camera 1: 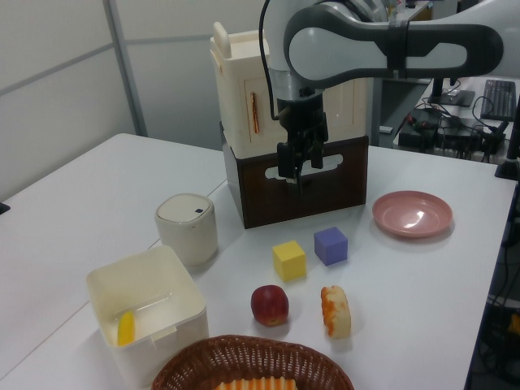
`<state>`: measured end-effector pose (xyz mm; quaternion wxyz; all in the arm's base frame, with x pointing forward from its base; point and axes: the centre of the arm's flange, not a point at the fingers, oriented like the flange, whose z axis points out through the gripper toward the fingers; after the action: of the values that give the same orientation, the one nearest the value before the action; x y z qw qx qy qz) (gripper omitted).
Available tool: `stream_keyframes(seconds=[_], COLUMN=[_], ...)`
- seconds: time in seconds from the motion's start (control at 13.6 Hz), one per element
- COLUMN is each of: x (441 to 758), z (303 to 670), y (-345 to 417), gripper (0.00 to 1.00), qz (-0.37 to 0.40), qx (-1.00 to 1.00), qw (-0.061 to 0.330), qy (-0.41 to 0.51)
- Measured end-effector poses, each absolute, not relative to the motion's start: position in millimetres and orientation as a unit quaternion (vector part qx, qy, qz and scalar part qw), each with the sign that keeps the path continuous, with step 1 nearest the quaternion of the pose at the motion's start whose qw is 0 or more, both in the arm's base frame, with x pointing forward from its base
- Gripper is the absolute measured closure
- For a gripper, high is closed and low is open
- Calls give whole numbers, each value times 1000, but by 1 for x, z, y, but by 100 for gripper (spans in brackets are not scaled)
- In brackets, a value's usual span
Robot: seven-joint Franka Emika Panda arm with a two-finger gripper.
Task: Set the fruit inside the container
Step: 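Move the gripper from rest toward the red apple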
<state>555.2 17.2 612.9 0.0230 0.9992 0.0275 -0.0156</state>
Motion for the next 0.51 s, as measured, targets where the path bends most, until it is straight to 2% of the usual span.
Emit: stream_keyframes(seconds=[0.51], x=[558], z=[607], y=[11], gripper=[0], qz=[-21], qx=[999], qw=[23], qy=[22])
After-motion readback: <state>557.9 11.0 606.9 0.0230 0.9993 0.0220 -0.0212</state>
